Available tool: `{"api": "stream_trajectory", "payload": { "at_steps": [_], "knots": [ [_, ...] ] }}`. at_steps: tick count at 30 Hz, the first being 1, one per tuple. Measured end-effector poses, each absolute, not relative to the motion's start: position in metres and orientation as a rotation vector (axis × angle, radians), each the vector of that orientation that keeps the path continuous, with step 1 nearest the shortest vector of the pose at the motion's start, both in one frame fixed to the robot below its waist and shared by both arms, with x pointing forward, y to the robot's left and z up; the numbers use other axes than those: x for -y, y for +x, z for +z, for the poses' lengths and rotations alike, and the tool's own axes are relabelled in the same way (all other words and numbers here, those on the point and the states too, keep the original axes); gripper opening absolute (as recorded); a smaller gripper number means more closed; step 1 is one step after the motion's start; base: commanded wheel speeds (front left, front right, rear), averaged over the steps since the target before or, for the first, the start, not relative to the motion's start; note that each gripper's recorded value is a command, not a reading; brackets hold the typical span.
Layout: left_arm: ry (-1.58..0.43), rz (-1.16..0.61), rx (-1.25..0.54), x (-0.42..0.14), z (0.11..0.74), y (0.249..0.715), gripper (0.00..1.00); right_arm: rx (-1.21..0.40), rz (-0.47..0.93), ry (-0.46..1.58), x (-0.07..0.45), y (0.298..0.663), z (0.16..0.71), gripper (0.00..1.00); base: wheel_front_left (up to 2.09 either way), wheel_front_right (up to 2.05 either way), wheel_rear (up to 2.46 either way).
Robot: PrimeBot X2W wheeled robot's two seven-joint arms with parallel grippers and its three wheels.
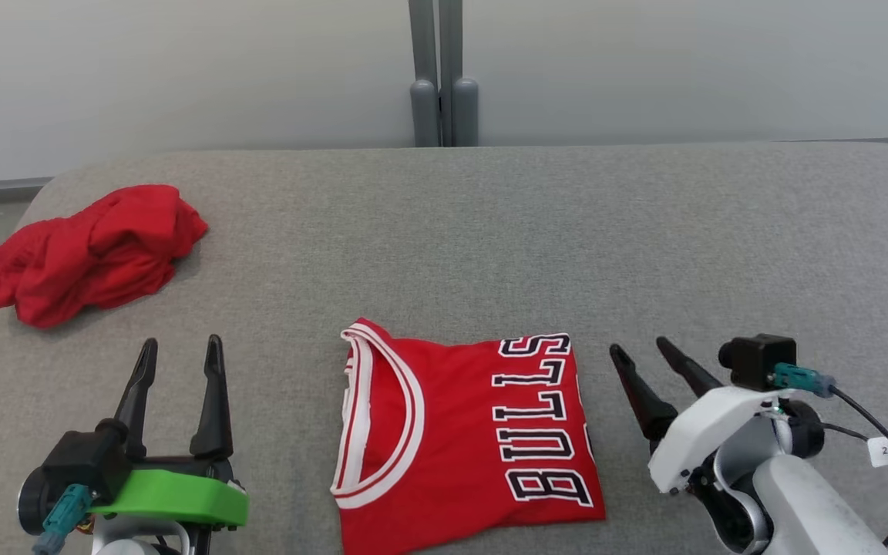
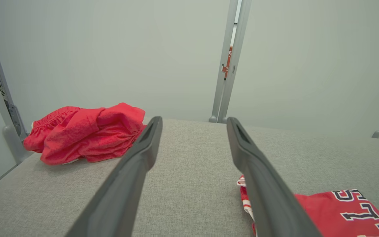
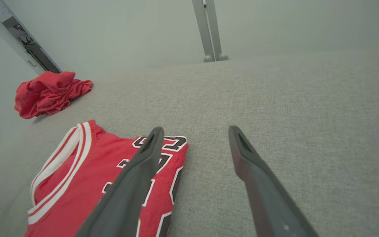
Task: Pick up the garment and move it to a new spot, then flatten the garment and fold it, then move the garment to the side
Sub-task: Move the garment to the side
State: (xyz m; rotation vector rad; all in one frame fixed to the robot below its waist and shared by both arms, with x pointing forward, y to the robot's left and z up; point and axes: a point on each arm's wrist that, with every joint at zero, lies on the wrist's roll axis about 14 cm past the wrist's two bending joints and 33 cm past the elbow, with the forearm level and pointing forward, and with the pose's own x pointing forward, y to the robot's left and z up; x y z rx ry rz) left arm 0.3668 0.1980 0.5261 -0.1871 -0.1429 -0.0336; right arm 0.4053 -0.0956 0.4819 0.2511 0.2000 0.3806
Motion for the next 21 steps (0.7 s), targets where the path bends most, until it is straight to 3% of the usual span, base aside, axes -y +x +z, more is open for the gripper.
{"api": "stream_trajectory", "payload": {
  "at_steps": [12, 17, 18, 19, 20, 21],
  "knots": [
    [-0.194, 0.083, 0.112, -0.231, 0.513, 0.343, 1.0, -0.747, 0.476, 0.297, 0.04, 0.388, 0.398, 1.0, 0.0, 0.0, 0.0],
    [-0.193, 0.114, 0.099, -0.24, 0.508, 0.337, 1.0, -0.818, 0.479, 0.272, 0.035, 0.387, 0.387, 1.0, 0.0, 0.0, 0.0],
    [-0.194, 0.117, 0.097, -0.241, 0.507, 0.338, 1.0, -0.817, 0.481, 0.267, 0.033, 0.388, 0.387, 0.92, 0.0, 0.0, 0.0],
    [-0.194, 0.119, 0.096, -0.241, 0.507, 0.338, 1.0, -0.812, 0.482, 0.264, 0.033, 0.389, 0.388, 0.4, 0.0, 0.0, 0.0],
    [-0.194, 0.12, 0.094, -0.242, 0.506, 0.339, 1.0, -0.8, 0.481, 0.264, 0.033, 0.391, 0.39, 0.0, 0.0, 0.0, 0.0],
    [-0.194, 0.118, 0.093, -0.241, 0.506, 0.34, 1.0, -0.787, 0.48, 0.265, 0.033, 0.393, 0.392, 0.0, 0.0, 0.0, 0.0]
  ]
}}
